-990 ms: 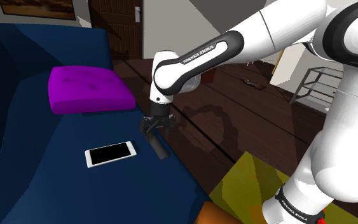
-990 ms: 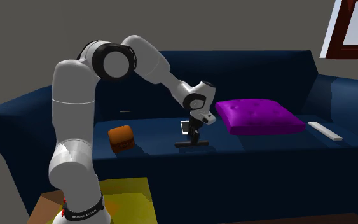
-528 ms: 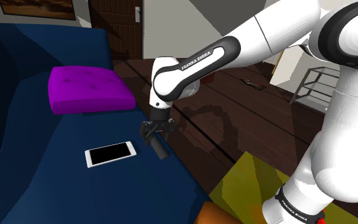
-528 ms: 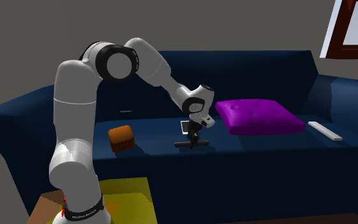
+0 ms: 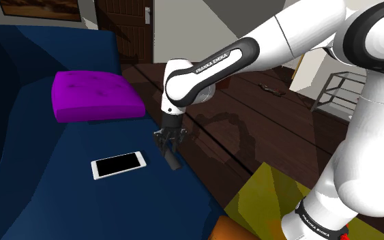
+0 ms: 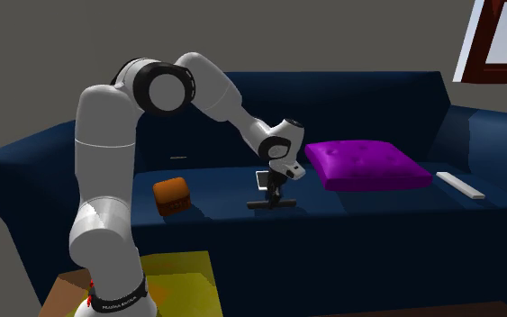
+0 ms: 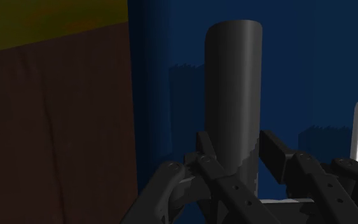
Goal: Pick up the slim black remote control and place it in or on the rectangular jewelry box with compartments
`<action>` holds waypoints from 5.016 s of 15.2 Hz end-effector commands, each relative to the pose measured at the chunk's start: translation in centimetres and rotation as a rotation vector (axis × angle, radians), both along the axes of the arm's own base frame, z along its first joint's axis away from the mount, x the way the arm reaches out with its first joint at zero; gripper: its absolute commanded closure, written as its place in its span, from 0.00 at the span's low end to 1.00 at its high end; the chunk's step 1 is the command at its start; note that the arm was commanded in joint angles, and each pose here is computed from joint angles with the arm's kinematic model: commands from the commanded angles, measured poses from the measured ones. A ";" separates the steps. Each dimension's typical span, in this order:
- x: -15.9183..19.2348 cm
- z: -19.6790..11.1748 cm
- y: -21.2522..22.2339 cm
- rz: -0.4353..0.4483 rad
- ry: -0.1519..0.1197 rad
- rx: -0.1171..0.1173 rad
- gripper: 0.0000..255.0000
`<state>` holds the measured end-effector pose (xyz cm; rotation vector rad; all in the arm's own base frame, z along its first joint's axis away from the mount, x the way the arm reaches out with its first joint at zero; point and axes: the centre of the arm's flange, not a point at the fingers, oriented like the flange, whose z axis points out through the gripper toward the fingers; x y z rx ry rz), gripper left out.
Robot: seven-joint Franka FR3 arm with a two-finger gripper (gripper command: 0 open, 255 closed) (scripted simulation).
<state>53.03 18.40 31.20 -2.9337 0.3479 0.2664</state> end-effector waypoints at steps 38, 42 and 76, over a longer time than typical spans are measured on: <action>-0.2 16.9 0.5 0.007 0.009 0.001 1.00; -0.2 19.0 0.5 0.007 0.009 0.001 1.00; -35.5 20.7 11.4 0.007 0.009 0.001 1.00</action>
